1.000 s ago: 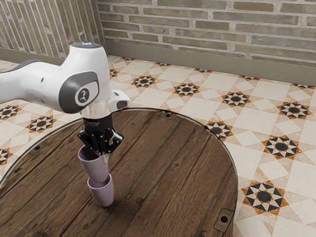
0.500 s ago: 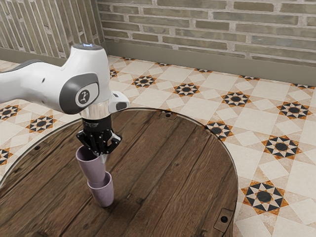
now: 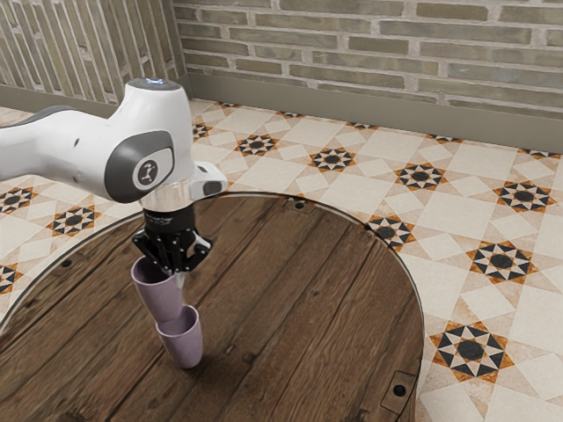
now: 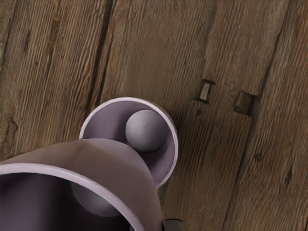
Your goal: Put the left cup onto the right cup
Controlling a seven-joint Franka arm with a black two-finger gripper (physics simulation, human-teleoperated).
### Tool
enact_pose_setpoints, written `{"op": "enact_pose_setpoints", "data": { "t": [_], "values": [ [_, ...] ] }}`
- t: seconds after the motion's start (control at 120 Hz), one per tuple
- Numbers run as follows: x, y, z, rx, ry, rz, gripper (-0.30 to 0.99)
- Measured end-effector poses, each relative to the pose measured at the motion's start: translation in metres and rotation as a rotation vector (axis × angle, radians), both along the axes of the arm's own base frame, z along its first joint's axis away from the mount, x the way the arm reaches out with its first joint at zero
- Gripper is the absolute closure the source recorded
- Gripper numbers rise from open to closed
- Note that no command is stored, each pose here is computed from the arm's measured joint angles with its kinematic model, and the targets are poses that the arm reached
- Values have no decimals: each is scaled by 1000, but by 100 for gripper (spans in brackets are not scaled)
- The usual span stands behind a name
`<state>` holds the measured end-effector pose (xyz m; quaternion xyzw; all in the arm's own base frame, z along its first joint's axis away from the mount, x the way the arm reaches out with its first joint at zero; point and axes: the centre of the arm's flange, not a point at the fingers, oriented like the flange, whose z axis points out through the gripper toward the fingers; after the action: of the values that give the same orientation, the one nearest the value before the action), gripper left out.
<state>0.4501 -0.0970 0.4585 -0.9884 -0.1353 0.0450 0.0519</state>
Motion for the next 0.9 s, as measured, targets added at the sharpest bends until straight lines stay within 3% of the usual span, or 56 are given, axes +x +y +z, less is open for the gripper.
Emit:
{"op": "enact_pose_setpoints", "data": {
  "t": [0.9],
  "values": [
    [14, 9, -14, 1, 12, -14, 79]
  ]
}}
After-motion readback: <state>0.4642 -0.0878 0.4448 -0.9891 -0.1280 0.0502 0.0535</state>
